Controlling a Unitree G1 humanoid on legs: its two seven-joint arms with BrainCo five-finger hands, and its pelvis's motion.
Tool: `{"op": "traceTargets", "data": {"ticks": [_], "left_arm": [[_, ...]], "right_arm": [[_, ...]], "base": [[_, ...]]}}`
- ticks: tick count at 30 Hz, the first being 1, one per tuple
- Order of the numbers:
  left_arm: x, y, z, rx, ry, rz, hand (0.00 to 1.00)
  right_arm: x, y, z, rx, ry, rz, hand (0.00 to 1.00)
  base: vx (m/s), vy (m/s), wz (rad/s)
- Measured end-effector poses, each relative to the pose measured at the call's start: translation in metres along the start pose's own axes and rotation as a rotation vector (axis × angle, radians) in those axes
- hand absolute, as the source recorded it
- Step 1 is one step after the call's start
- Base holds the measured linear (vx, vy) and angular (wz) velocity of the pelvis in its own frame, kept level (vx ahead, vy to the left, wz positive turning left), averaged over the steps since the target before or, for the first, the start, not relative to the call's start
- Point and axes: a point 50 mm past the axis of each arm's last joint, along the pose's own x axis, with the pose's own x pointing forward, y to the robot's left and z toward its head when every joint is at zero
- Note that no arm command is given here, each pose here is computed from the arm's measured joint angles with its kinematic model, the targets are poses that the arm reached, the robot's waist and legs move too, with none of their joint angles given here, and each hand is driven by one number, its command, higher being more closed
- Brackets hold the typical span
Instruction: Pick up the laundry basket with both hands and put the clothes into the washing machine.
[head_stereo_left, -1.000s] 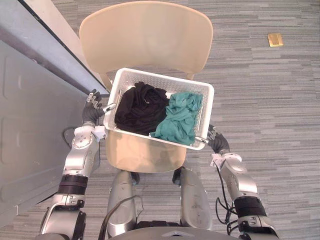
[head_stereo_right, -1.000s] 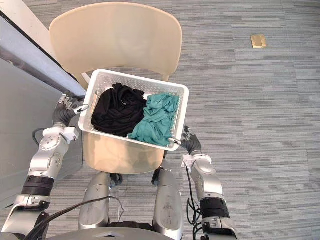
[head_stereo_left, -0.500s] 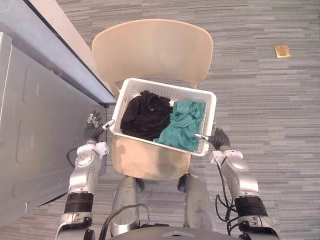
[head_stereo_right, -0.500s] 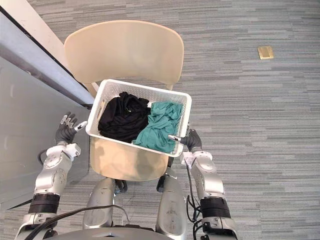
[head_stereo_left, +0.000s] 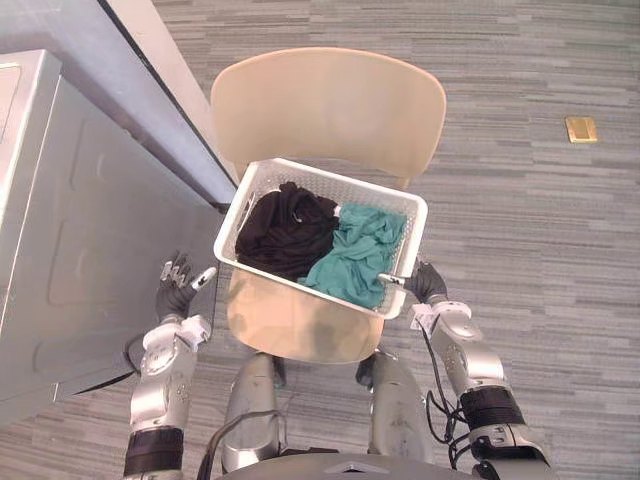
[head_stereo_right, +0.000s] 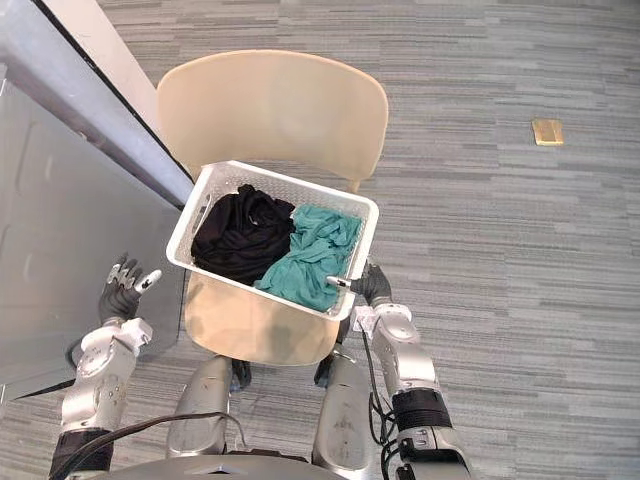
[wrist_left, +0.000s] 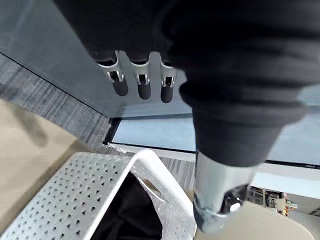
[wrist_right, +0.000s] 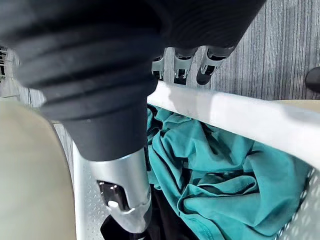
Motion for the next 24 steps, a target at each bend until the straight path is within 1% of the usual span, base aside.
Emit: {"op": "traceTargets", "data": {"ticks": [9, 14, 18, 20, 22, 24], "left_arm": [[-0.006, 0.001, -0.009, -0.033, 0.033, -0.002, 0.0], [-0.008, 0.005, -0.013, -0.031, 0.045, 0.01, 0.0], [-0.013, 0.018, -0.024, -0.04, 0.088, 0.063, 0.0], [-0.016, 0.029, -0.037, -0.051, 0.144, 0.113, 0.0], [-0.02, 0.04, -0.047, -0.043, 0.189, 0.154, 0.0], [-0.026, 0.056, -0.066, -0.028, 0.275, 0.208, 0.0]], "right_arm": [[0.0, -0.008, -0.008, 0.003, 0.035, -0.038, 0.0], [-0.012, -0.017, -0.015, 0.043, 0.035, -0.083, 0.0], [-0.029, -0.029, -0.022, 0.102, 0.016, -0.152, 0.0], [-0.041, -0.04, -0.036, 0.142, 0.046, -0.21, 0.0], [-0.05, -0.044, -0.047, 0.156, 0.077, -0.235, 0.0], [-0.067, -0.048, -0.064, 0.188, 0.125, -0.28, 0.0]], "base": [[-0.01, -0.01, 0.08], [0.01, 0.003, 0.02], [0.06, 0.009, -0.08], [0.06, 0.013, -0.13], [0.06, 0.015, -0.25], [0.06, 0.005, -0.1]]}}
